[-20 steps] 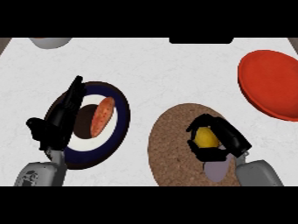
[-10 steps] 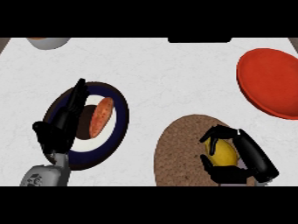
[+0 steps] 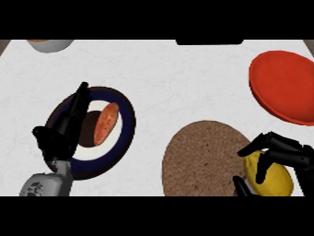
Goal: Pick the lemon from the placemat and place it in the bowl
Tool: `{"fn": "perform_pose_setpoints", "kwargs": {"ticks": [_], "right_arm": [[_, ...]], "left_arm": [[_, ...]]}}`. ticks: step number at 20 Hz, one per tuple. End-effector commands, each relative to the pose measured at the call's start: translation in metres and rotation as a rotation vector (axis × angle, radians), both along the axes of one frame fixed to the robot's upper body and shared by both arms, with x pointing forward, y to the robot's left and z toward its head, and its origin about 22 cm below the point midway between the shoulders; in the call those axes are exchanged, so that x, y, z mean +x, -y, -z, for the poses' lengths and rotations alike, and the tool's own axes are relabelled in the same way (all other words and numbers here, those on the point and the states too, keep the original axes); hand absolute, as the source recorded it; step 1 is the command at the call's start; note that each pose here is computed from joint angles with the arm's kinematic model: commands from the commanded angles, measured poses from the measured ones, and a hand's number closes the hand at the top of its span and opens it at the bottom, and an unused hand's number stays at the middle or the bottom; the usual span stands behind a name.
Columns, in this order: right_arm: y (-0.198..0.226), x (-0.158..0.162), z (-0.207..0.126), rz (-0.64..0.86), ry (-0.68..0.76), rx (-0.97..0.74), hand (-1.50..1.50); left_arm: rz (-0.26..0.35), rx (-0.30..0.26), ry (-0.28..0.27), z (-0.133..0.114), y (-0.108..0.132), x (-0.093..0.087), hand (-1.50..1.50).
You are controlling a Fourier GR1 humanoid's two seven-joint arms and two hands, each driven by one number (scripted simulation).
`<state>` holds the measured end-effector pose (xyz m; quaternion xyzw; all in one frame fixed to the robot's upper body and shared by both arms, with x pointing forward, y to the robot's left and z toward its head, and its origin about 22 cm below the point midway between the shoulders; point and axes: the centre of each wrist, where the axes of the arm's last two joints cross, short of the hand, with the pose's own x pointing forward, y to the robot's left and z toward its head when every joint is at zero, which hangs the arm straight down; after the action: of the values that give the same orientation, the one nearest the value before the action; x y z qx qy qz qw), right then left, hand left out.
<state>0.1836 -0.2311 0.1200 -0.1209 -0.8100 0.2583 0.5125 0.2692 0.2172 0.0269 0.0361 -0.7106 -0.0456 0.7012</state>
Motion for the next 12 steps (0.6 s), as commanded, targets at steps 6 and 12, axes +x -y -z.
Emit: {"fn": "perform_pose_setpoints", "kwargs": {"ticks": [6,12], "right_arm": [[0.003,-0.011,-0.097,0.193,0.068,-0.082,1.50],[-0.007,0.032,-0.140,0.282,0.057,-0.056,1.50]], "left_arm": [[0.022,-0.017,0.000,0.009,0.004,0.002,0.00],[0.016,0.002,0.004,-0.003,-0.010,-0.001,0.00]]}}
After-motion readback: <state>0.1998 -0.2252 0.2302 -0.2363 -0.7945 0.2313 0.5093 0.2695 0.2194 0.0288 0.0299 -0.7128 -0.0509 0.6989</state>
